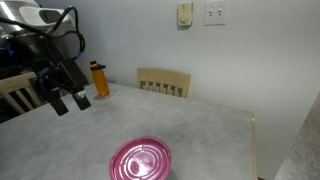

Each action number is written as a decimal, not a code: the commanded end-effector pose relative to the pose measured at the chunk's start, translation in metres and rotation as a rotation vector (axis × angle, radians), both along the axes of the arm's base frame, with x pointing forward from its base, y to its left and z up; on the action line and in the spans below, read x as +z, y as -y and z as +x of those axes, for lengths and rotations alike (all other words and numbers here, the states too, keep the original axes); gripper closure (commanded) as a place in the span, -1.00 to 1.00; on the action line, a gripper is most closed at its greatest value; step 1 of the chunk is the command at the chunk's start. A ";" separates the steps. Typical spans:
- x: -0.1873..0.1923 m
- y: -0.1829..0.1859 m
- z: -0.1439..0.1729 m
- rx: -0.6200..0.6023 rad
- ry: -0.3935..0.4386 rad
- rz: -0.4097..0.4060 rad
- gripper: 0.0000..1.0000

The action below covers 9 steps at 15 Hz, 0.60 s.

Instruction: Remove the pink object from the light blue bowl and put it on the table

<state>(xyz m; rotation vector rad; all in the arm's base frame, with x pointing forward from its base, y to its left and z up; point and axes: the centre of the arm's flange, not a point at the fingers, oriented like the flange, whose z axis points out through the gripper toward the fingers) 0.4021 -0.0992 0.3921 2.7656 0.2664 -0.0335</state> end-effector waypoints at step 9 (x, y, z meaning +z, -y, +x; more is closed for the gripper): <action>-0.059 0.103 0.000 0.355 -0.162 0.036 -1.00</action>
